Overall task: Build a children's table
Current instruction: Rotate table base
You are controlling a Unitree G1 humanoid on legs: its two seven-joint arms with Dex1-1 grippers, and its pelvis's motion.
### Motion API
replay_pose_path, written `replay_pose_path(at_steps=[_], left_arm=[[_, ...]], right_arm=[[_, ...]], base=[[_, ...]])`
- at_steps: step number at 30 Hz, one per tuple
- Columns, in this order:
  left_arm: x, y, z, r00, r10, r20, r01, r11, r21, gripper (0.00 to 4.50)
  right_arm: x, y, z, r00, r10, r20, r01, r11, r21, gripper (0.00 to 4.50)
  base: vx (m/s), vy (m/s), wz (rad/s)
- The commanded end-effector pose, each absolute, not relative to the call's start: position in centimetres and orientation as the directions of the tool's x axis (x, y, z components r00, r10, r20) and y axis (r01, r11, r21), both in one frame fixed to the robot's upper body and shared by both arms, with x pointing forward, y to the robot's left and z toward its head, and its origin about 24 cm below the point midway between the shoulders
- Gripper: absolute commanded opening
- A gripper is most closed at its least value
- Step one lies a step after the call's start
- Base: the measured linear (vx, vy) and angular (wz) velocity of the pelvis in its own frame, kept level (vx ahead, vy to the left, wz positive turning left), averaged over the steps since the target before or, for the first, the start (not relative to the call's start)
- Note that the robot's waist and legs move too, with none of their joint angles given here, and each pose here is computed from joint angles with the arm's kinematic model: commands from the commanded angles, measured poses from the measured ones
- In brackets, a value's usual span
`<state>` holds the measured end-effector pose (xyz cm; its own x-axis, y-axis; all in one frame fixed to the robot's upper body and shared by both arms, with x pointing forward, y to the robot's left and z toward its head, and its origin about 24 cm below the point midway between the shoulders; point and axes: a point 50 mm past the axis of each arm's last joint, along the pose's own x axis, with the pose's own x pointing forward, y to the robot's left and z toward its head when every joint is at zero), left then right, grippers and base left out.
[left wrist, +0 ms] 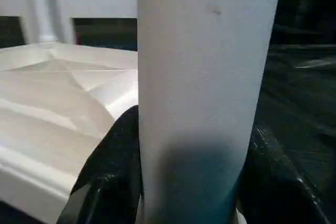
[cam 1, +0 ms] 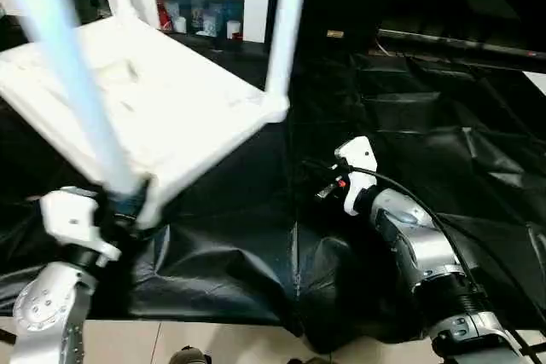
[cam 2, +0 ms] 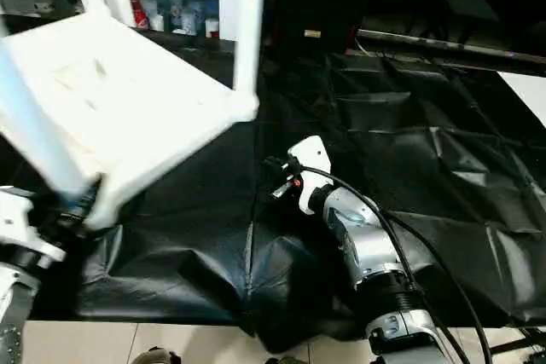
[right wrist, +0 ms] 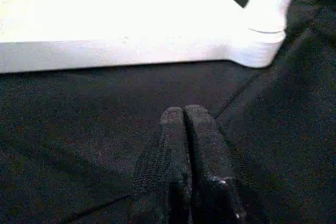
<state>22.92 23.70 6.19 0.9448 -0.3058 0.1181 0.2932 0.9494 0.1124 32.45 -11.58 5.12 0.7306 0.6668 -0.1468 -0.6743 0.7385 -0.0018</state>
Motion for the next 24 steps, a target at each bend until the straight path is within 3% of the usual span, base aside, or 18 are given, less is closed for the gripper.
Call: replay_pose_path(at_steps=[1, 6, 12, 19, 20, 24], left_arm=[[23.2, 22.3, 6.9, 0.910, -0.381, 0.164, 0.371, 0.925, 0.085, 2.08], [22.9, 21.7, 6.7, 0.874, -0.464, 0.146, 0.458, 0.886, 0.076, 2.08], [23.7, 23.4, 6.4, 0.936, -0.334, 0.111, 0.317, 0.938, 0.141, 2.08], [23.3, 23.0, 6.5, 0.926, -0.347, 0.147, 0.335, 0.937, 0.099, 2.08], [23.1, 22.7, 6.5, 0.917, -0.371, 0.145, 0.362, 0.928, 0.086, 2.64], [22.7, 22.3, 6.2, 0.901, -0.413, 0.136, 0.406, 0.911, 0.079, 2.95]], right_arm=[[32.3, -12.0, 4.9, 0.735, 0.661, -0.151, -0.669, 0.743, -0.007, 0.00], [32.2, -12.1, 4.9, 0.733, 0.663, -0.150, -0.672, 0.741, -0.009, 0.00], [32.2, -12.3, 4.8, 0.740, 0.653, -0.158, -0.663, 0.748, -0.016, 0.00], [32.2, -11.9, 4.8, 0.734, 0.661, -0.156, -0.671, 0.742, -0.013, 0.00], [32.2, -11.9, 4.7, 0.733, 0.662, -0.156, -0.671, 0.741, -0.013, 0.00], [32.1, -12.0, 4.7, 0.732, 0.663, -0.156, -0.673, 0.740, -0.013, 0.00]], base=[[0.000, 0.000, 0.00], [0.000, 0.000, 0.00], [0.000, 0.000, 0.00], [0.000, 0.000, 0.00], [0.000, 0.000, 0.00], [0.000, 0.000, 0.00]])
